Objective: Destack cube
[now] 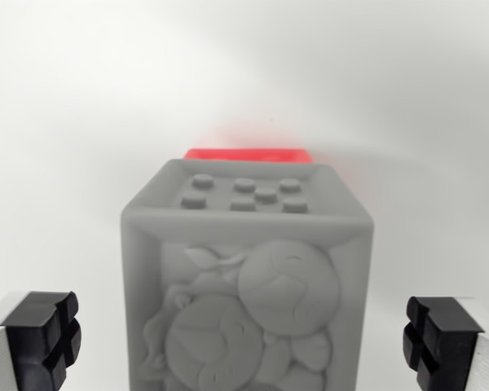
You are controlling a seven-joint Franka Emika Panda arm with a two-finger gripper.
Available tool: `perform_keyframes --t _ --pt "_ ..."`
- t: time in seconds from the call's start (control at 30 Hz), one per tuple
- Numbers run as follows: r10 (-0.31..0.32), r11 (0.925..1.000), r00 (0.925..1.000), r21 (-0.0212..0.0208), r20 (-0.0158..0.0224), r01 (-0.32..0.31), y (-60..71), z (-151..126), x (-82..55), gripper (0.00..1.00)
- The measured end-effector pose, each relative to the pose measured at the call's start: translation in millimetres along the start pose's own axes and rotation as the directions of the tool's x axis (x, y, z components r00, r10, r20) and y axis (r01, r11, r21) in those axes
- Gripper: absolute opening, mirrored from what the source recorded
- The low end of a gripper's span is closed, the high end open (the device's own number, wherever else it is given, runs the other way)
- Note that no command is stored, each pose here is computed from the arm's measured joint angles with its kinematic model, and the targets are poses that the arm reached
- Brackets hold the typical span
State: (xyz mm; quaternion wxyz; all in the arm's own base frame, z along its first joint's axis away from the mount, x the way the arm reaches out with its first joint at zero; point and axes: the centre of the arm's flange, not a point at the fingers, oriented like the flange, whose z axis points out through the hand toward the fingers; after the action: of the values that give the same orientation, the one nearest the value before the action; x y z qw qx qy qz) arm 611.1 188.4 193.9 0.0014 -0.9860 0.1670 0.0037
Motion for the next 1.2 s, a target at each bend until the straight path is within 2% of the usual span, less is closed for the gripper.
perform_keyframes --t 0.07,0.33,0.53,0.57,1.2 --pt "0.0 1.0 1.0 -0.0007 0.0008 0.0 0.2 5.7 -0.2 1.0" --pt "0.001 1.0 1.0 -0.0001 -0.0001 -0.001 0.6 20.0 -0.2 1.0" --pt "0.0 1.0 1.0 -0.0011 0.0002 0.0 0.5 24.7 -0.2 1.0" --pt "0.0 1.0 1.0 -0.0013 0.0001 0.0 0.5 25.0 -0.2 0.0" --pt "0.0 1.0 1.0 -0.001 -0.0009 0.0 0.4 24.7 0.1 0.0"
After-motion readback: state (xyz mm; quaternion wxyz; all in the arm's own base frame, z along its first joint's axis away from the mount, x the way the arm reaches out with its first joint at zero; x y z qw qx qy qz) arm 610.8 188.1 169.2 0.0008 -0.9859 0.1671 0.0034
